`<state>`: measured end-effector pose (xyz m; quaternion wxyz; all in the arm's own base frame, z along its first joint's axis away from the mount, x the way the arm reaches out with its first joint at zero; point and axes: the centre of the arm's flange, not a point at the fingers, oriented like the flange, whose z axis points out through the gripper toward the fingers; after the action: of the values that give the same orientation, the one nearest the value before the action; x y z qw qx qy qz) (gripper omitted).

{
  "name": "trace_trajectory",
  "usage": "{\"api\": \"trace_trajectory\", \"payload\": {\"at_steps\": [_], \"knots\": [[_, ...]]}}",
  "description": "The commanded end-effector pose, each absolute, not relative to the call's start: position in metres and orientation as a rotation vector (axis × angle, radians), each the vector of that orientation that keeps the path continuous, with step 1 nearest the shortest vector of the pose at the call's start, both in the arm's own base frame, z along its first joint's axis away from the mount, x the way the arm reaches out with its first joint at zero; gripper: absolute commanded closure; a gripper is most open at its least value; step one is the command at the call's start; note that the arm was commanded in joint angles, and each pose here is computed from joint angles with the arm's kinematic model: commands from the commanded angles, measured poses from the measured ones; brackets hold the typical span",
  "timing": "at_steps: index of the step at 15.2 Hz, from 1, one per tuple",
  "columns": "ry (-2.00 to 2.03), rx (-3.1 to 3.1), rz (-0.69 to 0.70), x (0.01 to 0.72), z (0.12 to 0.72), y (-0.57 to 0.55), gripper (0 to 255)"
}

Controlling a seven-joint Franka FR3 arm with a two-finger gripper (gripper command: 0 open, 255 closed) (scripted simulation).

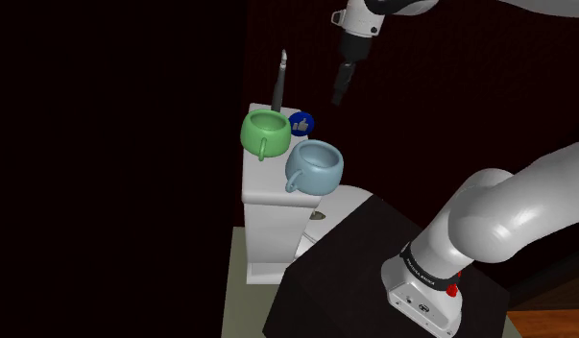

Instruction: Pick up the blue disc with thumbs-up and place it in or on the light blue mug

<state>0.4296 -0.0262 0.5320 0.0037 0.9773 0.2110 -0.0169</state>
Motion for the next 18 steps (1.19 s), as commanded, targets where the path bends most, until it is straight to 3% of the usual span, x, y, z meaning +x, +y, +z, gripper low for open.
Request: {"api": "trace_trajectory", "payload": {"at_steps": [1, 12, 18], "knots": [[0.759, 3.035, -0.075, 0.456, 0.516, -0.032, 0], [1.248, 2.839, -0.19, 0.582, 0.431, -0.035, 0], [1.261, 2.833, -0.193, 0.583, 0.402, -0.036, 0]]}}
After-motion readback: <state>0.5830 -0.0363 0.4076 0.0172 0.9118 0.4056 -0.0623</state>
